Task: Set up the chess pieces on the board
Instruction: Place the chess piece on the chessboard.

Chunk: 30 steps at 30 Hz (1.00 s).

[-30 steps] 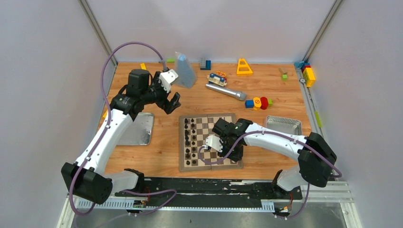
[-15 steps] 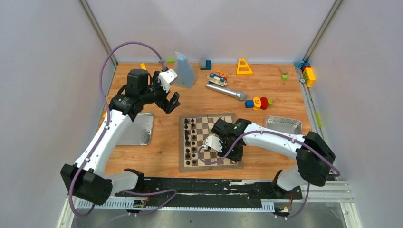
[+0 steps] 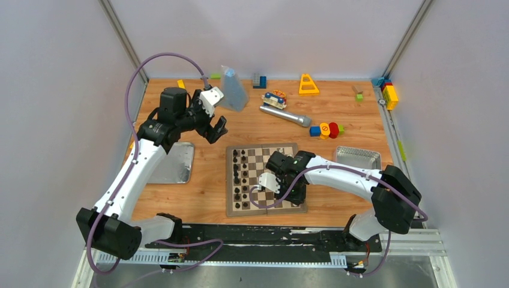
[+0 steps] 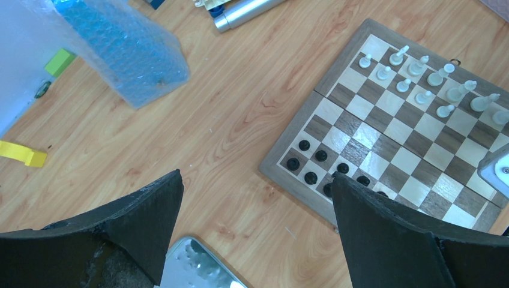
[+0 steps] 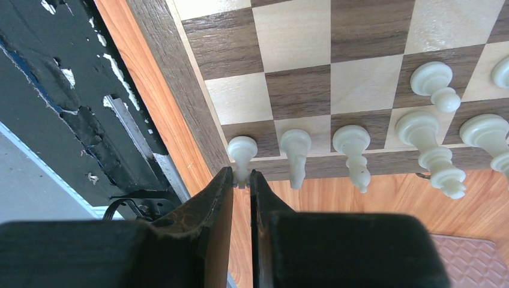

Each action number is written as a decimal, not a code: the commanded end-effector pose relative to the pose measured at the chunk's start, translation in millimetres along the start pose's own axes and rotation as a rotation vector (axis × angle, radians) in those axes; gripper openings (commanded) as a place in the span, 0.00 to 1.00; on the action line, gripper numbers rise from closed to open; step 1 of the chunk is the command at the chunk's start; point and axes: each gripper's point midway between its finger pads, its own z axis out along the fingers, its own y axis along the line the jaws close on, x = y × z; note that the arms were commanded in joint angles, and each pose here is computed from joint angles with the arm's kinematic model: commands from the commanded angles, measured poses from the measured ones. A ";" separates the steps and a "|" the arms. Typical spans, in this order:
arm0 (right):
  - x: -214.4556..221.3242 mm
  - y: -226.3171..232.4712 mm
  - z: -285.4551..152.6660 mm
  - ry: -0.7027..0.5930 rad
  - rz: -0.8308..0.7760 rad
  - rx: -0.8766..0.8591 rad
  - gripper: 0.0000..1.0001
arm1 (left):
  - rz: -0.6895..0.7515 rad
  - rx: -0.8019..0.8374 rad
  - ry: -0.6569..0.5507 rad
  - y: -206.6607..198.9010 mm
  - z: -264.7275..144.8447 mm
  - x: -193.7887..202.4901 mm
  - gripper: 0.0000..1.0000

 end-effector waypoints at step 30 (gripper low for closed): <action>-0.9 -17.9 -81.6 -0.274 0.099 0.077 0.43 | 0.051 -0.023 -0.057 2.9 -14.0 -14.8 1.00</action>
